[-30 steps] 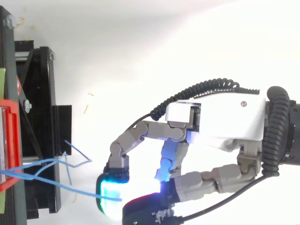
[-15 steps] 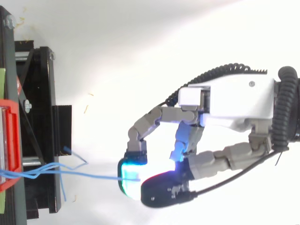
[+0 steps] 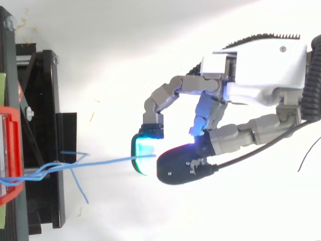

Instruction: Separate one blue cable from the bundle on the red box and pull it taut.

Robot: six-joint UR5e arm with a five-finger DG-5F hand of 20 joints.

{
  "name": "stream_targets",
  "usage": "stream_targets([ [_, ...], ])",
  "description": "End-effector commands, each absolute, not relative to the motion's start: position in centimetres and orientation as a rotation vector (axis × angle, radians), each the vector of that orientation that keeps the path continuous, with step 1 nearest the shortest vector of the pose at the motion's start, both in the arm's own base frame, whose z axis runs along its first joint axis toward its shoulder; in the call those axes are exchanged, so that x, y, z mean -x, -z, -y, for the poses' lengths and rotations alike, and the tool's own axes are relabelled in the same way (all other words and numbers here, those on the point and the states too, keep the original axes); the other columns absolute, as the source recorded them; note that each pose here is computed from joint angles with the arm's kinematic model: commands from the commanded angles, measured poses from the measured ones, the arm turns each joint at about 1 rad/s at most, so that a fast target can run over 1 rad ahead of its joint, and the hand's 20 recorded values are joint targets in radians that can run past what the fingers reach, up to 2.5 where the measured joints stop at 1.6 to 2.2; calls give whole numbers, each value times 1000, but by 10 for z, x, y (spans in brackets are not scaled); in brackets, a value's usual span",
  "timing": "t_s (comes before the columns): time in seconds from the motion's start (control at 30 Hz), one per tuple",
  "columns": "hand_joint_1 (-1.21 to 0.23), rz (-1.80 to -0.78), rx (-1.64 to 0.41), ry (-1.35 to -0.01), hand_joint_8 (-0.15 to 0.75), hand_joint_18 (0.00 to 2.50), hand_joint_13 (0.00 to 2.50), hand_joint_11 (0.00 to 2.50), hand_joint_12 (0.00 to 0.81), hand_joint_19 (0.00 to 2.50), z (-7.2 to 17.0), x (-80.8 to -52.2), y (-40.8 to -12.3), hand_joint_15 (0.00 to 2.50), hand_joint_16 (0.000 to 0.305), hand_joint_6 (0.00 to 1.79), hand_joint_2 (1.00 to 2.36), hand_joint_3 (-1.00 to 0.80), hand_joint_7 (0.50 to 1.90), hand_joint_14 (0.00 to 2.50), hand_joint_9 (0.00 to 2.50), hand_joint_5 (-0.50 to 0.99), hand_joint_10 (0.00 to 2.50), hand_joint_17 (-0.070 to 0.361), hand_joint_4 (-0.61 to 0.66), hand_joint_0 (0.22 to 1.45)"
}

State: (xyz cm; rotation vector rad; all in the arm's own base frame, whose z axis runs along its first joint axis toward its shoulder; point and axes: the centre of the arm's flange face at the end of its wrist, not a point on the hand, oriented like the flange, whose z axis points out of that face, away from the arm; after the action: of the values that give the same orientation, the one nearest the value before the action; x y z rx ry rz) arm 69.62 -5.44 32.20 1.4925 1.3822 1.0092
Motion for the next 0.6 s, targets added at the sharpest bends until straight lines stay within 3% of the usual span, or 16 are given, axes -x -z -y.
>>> stream_targets([
  [0.0, -868, -1379, -1494, -1006, 320, 1060, 1140, 257, 517, 533, 58, -696, -322, 583, 79, 870, 1169, 11, 996, 18, 1279, 14, 10, 178, -129, 542],
  [0.4, -865, -1331, -1446, -1045, 322, 1060, 1138, 271, 517, 533, 57, -704, -325, 595, 79, 876, 1150, 6, 967, 20, 1271, 13, 10, 177, -133, 549],
  [0.57, -864, -1320, -1434, -1056, 324, 1047, 1129, 291, 517, 546, 57, -706, -325, 592, 78, 882, 1034, 15, 945, 20, 1258, 8, 11, 175, -131, 578],
])
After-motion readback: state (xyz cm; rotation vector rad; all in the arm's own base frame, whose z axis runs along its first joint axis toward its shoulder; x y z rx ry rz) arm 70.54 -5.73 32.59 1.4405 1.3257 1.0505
